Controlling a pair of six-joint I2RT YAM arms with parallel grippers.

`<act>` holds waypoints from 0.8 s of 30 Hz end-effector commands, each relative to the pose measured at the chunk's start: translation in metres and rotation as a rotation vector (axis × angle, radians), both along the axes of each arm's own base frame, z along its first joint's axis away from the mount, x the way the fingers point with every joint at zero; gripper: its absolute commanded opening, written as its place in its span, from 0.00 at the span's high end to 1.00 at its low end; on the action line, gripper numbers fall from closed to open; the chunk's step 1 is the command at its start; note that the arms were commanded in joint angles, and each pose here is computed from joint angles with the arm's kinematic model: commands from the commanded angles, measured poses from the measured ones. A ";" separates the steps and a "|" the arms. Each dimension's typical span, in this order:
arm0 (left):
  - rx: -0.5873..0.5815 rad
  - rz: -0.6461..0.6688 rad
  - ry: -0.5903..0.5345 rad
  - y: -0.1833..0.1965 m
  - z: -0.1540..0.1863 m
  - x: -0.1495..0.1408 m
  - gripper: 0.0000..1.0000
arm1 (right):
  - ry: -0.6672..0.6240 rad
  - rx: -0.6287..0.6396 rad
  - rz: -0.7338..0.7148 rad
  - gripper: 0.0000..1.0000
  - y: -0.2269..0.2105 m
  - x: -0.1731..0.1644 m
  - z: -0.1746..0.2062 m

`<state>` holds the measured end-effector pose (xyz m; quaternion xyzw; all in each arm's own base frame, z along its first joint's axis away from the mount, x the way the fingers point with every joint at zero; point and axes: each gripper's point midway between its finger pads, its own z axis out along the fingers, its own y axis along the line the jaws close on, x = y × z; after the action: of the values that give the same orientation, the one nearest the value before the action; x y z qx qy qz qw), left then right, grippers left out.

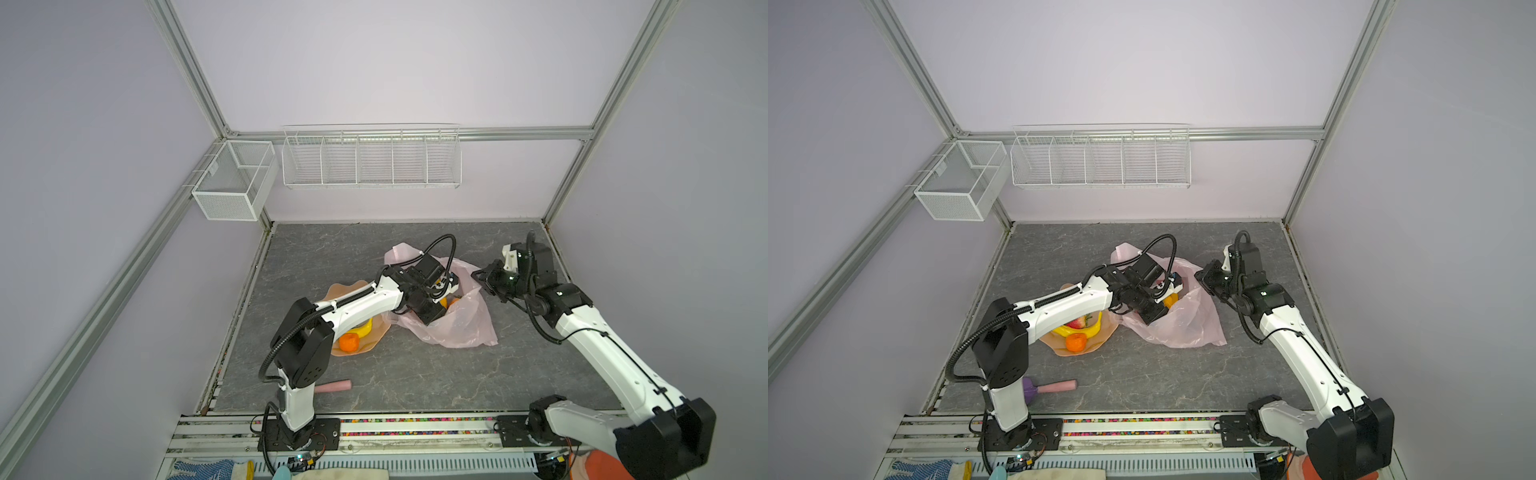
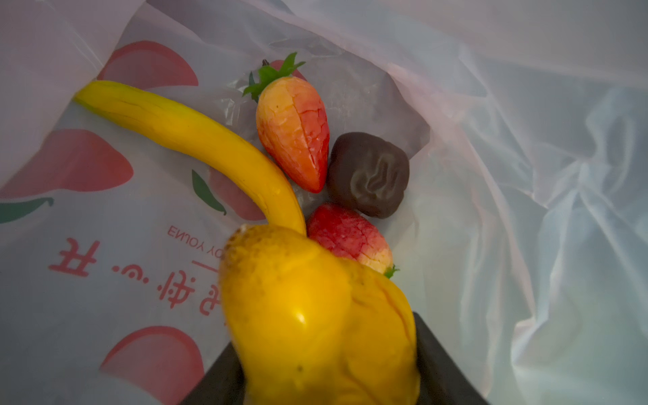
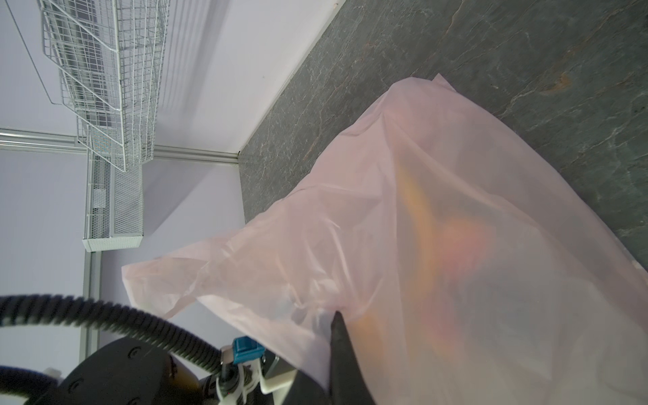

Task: Place the fruits into the plastic bag
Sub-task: Place the fruit in the plastic bag.

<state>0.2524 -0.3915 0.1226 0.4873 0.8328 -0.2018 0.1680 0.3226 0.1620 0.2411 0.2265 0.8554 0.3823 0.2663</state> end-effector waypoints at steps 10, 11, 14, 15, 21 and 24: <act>-0.102 -0.033 0.111 -0.043 0.012 0.004 0.56 | -0.012 0.005 0.003 0.93 0.004 0.004 0.001; -0.115 -0.030 0.128 -0.047 0.012 0.004 0.51 | -0.011 0.007 0.002 0.93 0.004 0.005 0.001; -0.142 -0.034 0.164 -0.058 0.012 -0.001 0.42 | -0.011 0.008 0.002 0.93 0.004 0.006 0.000; -0.152 -0.034 0.169 -0.061 0.013 -0.002 0.39 | -0.011 0.008 0.001 0.93 0.004 0.007 0.000; -0.193 -0.005 0.216 -0.071 0.014 -0.006 0.27 | -0.011 0.011 0.003 0.93 0.005 0.009 0.000; -0.213 0.011 0.222 -0.072 0.017 -0.006 0.05 | -0.011 0.011 0.002 0.93 0.005 0.009 -0.001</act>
<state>0.2499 -0.4528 0.1279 0.4459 0.8298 -0.3127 0.1217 0.3277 0.1637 0.2384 0.2263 0.8552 0.3826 0.2667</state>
